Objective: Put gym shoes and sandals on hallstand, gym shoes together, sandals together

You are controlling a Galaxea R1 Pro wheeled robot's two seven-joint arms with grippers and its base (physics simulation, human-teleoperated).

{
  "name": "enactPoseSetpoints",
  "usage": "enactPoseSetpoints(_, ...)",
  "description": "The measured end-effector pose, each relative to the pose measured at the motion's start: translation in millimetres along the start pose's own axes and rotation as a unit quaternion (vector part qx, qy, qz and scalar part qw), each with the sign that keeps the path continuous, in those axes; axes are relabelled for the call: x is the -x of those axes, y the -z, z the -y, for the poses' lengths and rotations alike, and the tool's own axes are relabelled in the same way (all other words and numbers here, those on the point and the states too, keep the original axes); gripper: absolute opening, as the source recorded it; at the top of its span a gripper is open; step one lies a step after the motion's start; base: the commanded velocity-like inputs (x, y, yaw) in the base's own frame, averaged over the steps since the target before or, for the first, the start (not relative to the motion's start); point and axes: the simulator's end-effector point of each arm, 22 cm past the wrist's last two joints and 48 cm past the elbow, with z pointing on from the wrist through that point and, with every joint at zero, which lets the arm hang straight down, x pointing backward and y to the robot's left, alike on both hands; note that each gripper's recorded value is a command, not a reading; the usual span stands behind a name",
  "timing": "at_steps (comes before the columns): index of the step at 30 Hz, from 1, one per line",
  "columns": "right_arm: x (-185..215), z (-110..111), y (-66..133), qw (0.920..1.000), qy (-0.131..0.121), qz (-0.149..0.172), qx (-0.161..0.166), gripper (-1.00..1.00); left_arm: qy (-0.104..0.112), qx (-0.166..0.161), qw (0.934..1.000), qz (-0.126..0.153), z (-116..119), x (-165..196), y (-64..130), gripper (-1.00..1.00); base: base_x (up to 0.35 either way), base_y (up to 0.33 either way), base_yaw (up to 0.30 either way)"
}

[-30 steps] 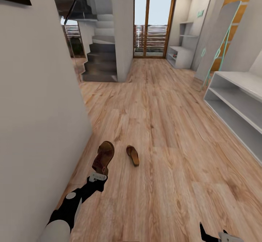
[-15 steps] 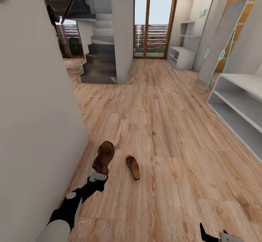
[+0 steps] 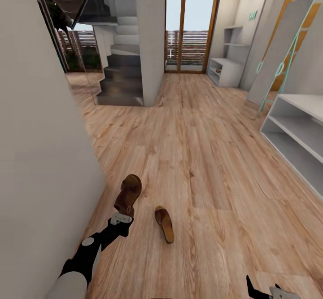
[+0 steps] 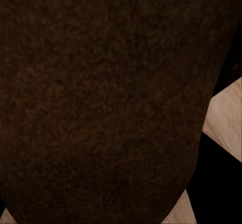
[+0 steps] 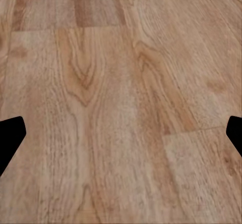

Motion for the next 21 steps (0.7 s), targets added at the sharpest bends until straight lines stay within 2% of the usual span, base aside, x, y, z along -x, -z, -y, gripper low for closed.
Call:
enactPoseSetpoints(5,-0.1,-0.1,0.0,1.0,0.0,0.0,0.0,1.0,0.0,0.0,1.0,0.0,-0.3,0.1,0.1,-1.0,0.325,0.104,0.0)
enactPoseSetpoints(12,-0.7,-0.2,0.1,1.0,0.0,-0.001,0.0,1.0,0.0,-0.001,1.0,0.0,0.2,0.0,0.0,-1.0,0.273,0.213,0.0)
enactPoseSetpoints(17,-0.9,-0.3,0.1,1.0,0.0,-0.001,0.0,1.0,0.0,-0.001,1.0,0.0,0.4,-0.3,0.0,-1.0,0.2,0.241,0.0)
enactPoseSetpoints(21,-0.9,-0.2,0.1,1.0,0.0,-0.001,0.0,1.0,0.0,-0.001,1.0,0.0,0.3,-0.5,0.0,-1.0,0.088,0.111,0.0)
